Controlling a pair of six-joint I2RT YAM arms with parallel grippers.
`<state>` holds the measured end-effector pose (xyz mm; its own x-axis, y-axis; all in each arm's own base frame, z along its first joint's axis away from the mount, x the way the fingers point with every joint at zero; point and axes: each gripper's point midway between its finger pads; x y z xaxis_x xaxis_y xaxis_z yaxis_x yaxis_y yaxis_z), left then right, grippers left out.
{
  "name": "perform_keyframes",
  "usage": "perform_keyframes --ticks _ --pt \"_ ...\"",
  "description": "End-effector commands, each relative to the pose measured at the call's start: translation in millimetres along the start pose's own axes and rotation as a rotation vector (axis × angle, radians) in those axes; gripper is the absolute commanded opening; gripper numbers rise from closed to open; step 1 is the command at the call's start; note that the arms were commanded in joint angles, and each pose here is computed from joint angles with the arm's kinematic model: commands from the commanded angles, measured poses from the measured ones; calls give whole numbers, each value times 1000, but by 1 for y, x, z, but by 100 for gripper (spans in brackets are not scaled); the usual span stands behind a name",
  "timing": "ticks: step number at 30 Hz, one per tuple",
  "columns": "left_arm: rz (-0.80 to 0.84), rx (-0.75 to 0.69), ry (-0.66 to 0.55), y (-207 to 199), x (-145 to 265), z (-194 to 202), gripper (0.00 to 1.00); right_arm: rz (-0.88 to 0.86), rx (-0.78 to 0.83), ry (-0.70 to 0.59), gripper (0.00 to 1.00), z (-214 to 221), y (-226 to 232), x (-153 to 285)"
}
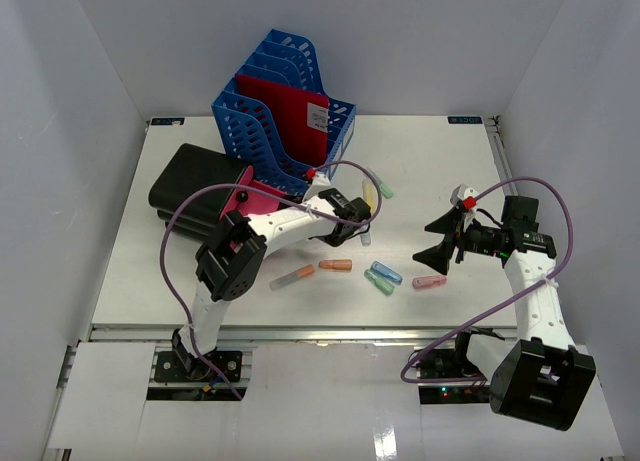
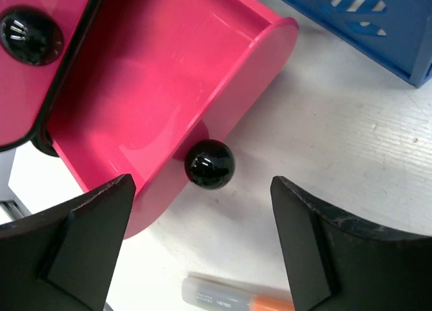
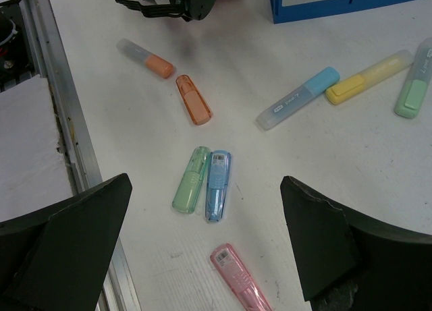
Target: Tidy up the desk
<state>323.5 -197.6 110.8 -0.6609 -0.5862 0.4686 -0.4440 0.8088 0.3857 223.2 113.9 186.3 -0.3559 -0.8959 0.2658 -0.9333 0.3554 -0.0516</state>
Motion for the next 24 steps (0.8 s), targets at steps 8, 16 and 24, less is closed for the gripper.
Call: perform_keyframes --ticks 8,16,24 --pt "363 124 77 -23 46 -33 98 -6 10 -30 98 -5 3 1" --pt "998 -64 122 -32 133 -25 98 -7 14 -30 98 -5 3 1" --pt "1292 -201 249 4 160 31 98 -18 20 -25 98 -1 5 1"
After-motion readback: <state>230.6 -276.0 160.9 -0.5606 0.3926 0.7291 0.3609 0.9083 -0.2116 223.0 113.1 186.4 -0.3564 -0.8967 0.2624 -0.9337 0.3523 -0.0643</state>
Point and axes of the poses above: each gripper's point midway between its finger pads, its own x axis back along the fingers, its own y axis along the line the jaws close on, z = x × y, and after that the axes turned 11 degrees about x, right-handed
